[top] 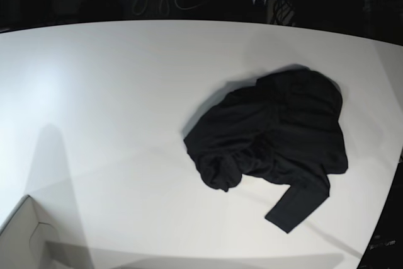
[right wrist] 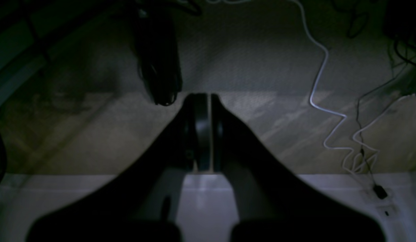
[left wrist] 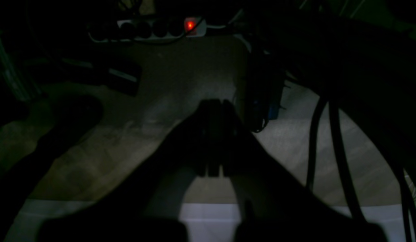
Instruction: Layout the t-shirt on the table in an organized manner, then fold the t-shirt properly
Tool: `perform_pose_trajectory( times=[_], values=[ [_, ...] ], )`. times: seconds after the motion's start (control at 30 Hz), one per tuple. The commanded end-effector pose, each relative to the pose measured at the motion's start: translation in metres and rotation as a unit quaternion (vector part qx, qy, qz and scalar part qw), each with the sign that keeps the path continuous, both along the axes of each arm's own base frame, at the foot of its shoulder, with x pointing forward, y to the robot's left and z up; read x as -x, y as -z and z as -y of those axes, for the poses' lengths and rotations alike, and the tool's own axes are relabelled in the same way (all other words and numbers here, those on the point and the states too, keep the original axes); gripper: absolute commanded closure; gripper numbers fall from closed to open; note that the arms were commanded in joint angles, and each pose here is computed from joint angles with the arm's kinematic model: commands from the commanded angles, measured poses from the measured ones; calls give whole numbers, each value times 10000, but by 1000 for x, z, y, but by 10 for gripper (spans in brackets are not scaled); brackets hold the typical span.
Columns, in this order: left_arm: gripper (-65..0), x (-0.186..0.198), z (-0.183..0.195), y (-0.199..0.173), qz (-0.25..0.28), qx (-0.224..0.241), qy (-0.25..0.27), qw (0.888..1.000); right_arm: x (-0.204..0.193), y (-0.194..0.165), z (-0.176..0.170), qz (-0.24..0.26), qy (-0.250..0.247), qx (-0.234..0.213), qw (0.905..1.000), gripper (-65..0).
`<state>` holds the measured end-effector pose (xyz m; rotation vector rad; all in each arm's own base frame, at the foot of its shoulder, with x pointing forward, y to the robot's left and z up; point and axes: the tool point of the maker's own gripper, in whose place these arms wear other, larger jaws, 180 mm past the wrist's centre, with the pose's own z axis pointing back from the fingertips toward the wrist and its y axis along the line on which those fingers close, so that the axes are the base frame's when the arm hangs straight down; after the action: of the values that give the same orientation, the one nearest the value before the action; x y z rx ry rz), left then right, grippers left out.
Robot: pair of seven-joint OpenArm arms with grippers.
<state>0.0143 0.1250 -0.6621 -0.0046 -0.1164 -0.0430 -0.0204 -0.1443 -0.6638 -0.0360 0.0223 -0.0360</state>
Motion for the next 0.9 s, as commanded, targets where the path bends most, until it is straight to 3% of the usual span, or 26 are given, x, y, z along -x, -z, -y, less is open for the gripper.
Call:
perform_pose_trajectory(
  times=[0.0,0.87],
  values=[
    [0,3,-3,0,-16,-58,31,10000,3,0,-1,-16,39,-40,10000,0],
    [0,21,-20,-1,-139,-176,50,9997,17,0,-9,-117,24,-103,9999,0]
  ],
)
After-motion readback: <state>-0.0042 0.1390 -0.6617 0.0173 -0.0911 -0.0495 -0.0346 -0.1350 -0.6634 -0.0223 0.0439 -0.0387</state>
